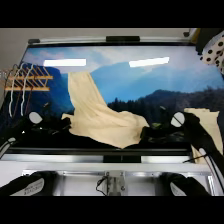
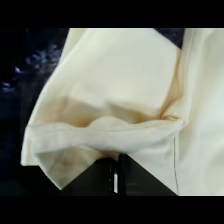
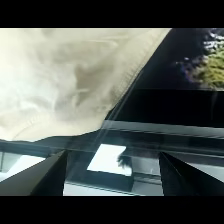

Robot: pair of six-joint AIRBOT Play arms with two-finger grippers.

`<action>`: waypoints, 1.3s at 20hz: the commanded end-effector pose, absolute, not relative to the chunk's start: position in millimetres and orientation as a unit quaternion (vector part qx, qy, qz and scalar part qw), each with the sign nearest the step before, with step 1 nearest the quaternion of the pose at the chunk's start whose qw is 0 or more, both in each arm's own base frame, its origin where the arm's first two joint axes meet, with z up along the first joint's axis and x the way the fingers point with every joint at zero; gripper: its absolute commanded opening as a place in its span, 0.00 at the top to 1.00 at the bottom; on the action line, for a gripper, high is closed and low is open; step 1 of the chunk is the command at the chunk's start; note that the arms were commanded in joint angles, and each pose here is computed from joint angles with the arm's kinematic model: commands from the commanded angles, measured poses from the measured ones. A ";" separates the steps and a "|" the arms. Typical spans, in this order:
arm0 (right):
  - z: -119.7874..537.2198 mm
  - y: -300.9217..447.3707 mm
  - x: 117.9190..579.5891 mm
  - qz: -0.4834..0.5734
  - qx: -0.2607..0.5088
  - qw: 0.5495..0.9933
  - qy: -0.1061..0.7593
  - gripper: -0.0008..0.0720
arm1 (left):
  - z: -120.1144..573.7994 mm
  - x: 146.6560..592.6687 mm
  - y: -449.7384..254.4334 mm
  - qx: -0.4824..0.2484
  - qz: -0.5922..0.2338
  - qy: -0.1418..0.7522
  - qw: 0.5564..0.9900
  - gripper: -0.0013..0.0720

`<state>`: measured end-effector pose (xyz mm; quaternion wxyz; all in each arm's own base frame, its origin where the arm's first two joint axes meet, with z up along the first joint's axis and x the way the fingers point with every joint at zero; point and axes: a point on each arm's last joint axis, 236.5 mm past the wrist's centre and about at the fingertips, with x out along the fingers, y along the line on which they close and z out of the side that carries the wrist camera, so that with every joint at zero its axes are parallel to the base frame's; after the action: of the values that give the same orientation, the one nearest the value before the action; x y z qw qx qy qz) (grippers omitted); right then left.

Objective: Fold the shirts.

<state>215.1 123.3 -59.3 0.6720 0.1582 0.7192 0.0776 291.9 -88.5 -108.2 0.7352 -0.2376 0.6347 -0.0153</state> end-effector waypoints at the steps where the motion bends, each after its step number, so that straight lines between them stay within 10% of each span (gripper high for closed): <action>1: -82.2 133.6 215.6 0.071 0.190 0.655 0.728 0.05 | -107.1 289.3 -89.5 -0.237 -0.018 0.639 0.732 0.94; 9: -115.9 167.9 226.3 0.069 0.277 0.603 0.745 0.07 | -87.5 293.4 -89.7 -0.225 -0.035 0.617 0.753 0.94; 12: -116.3 174.7 239.5 0.055 0.314 0.606 0.729 0.89 | -82.6 295.3 -89.9 -0.225 -0.038 0.611 0.758 0.94; 15: -90.8 178.7 266.6 0.096 0.297 0.649 0.694 0.90 | -38.3 322.8 -92.4 -0.190 -0.080 0.562 0.801 0.94; 20: 118.2 181.8 338.9 0.276 0.116 0.832 0.467 0.90 | 269.8 390.8 -93.0 -0.094 -0.164 0.213 0.959 0.94; 26: 486.3 148.7 246.5 0.306 0.059 0.950 0.020 0.90 | 642.1 191.5 -81.3 -0.082 -0.205 -0.264 0.939 0.94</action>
<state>325.6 170.8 345.2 0.9264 0.0917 0.2069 0.3008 315.9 -89.9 507.2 0.9752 -0.0932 -0.0670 -0.1892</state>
